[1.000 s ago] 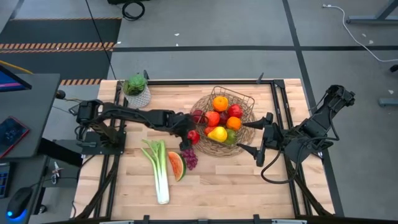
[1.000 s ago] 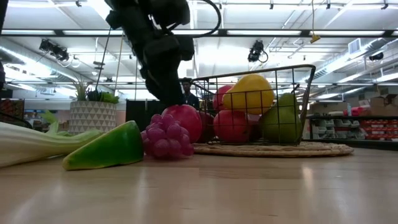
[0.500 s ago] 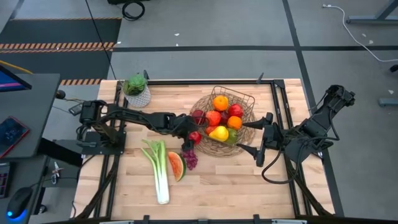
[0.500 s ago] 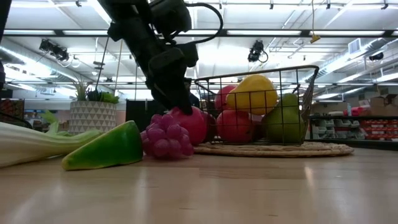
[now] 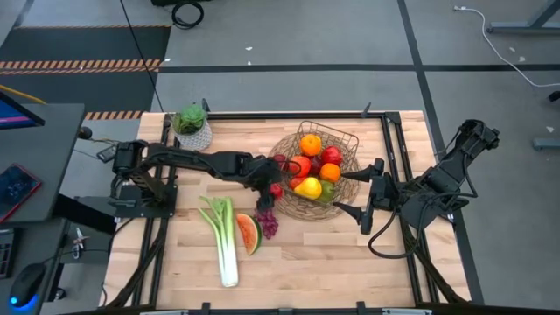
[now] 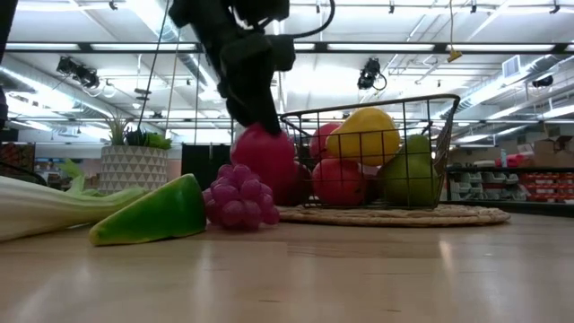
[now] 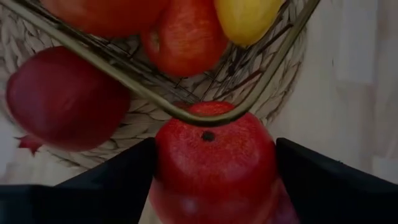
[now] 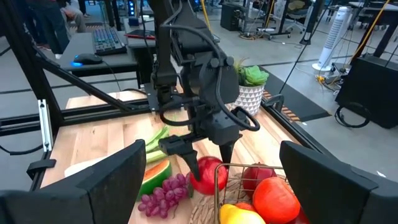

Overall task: Build produce basket
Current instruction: Put the red apple into the gold wire basket

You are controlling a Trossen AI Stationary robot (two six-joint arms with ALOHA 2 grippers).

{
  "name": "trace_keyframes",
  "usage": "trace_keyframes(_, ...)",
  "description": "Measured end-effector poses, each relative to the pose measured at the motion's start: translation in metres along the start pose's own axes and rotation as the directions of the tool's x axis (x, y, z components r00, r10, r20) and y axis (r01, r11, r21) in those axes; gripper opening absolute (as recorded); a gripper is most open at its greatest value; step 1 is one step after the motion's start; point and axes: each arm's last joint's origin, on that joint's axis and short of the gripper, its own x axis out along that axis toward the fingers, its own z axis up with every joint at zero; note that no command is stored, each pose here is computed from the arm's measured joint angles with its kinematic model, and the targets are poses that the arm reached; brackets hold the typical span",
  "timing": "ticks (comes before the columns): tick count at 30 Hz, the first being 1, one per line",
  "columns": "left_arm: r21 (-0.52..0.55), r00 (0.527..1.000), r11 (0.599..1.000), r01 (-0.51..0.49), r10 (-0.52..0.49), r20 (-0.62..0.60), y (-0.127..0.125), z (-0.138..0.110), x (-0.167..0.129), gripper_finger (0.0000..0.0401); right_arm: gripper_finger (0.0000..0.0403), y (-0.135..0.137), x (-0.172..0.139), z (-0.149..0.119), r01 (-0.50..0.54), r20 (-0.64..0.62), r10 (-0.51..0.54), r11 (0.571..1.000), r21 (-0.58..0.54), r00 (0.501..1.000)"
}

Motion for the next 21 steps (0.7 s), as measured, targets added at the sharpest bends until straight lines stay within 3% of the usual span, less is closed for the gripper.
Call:
trace_keyframes(13,-0.01,0.997,1.0,-0.016,0.015,-0.073,0.0,0.02,-0.03,0.031,0.0373,0.0,0.0,0.0,0.0,0.0,0.0,1.0,0.001,1.0)
trace_keyframes(17,-0.111,0.994,0.993,-0.034,0.023,-0.104,0.006,0.031,-0.049,0.031,0.0373,0.0,0.0,0.0,0.0,0.0,0.0,1.0,0.002,1.0)
trace_keyframes(21,-0.279,0.989,0.959,-0.055,0.014,-0.147,0.021,0.039,-0.067,0.0311,0.0373,0.0,0.0,0.0,0.0,0.0,0.0,1.0,0.005,1.0)
